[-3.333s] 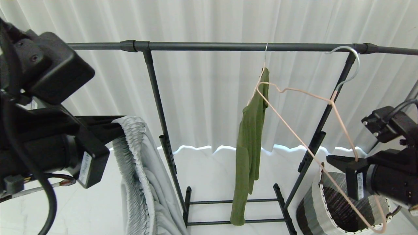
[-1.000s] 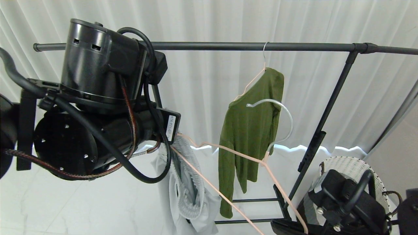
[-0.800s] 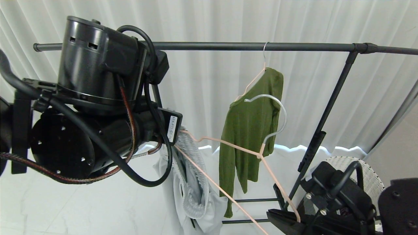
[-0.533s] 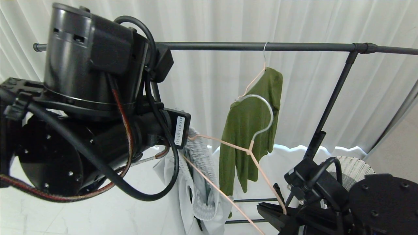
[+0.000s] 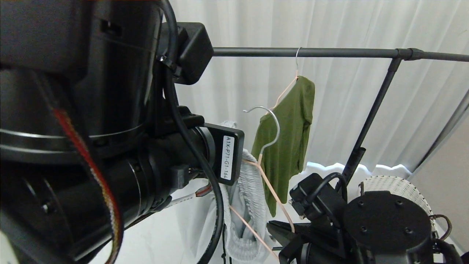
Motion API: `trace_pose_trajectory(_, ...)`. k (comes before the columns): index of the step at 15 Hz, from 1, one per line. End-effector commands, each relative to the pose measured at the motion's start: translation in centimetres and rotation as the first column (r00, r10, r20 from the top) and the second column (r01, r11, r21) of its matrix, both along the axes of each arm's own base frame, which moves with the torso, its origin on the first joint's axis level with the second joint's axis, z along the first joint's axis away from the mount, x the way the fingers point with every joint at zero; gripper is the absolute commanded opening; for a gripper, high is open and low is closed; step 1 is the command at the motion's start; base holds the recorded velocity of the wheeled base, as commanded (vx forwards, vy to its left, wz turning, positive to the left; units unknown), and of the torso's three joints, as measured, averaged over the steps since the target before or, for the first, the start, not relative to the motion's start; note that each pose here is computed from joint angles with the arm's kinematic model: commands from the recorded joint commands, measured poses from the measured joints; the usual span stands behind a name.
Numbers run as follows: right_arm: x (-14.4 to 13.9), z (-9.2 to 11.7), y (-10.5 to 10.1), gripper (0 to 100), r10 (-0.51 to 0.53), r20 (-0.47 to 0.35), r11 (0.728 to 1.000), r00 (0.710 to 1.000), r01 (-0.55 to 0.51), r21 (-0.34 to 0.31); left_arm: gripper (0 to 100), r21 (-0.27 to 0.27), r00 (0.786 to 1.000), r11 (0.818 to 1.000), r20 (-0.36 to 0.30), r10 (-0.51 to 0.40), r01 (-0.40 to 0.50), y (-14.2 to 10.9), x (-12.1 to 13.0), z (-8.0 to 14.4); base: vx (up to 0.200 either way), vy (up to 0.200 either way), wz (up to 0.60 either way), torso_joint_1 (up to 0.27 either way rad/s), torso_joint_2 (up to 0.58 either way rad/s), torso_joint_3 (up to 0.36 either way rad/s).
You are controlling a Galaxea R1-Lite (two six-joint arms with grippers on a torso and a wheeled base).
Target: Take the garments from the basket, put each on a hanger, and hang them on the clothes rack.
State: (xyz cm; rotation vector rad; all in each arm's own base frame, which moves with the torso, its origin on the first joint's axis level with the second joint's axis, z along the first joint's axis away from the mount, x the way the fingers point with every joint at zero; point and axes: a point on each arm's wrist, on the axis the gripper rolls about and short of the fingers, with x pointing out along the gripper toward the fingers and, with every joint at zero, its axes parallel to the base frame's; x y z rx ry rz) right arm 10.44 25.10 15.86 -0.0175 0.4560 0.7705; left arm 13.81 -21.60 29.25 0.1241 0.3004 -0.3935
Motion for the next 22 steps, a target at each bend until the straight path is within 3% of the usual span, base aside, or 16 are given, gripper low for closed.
trace_pose_trajectory(1, 0.2, -0.3, 0.4, 0, -0.003, 0.001, 1.000, 1.000, 0.003, -0.001, 0, 0.000, 1.000, 1.000, -0.001, -0.010, 0.010, -0.1, -0.2, 0.0, 0.000, 0.000, 0.00, 0.000, 0.00, 0.000)
trace_pose_trajectory(8, 0.4, 0.6, 0.8, 0, -0.079, 0.072, 0.994, 0.994, 0.074, 0.079, 0, 0.024, 1.000, 1.000, -0.015, -0.016, 0.016, -0.3, -0.2, -0.8, 0.000, 0.000, 0.00, 0.000, 0.00, 0.000)
trace_pose_trajectory(13, 0.6, 1.5, 1.0, 0, -0.072, 0.163, 0.992, 0.984, 0.054, 0.113, 0, 0.028, 1.000, 1.000, -0.018, -0.012, 0.013, -0.3, -0.1, -0.9, 0.000, 0.000, 0.00, 0.000, 0.00, 0.000)
trace_pose_trajectory(22, 0.7, 2.6, 1.3, 0, -0.103, 0.256, 0.981, 0.961, 0.055, 0.185, 0, 0.032, 1.000, 0.999, -0.020, -0.011, 0.012, -0.1, -0.3, -1.1, 0.000, 0.000, 0.00, 0.000, 0.00, 0.000)
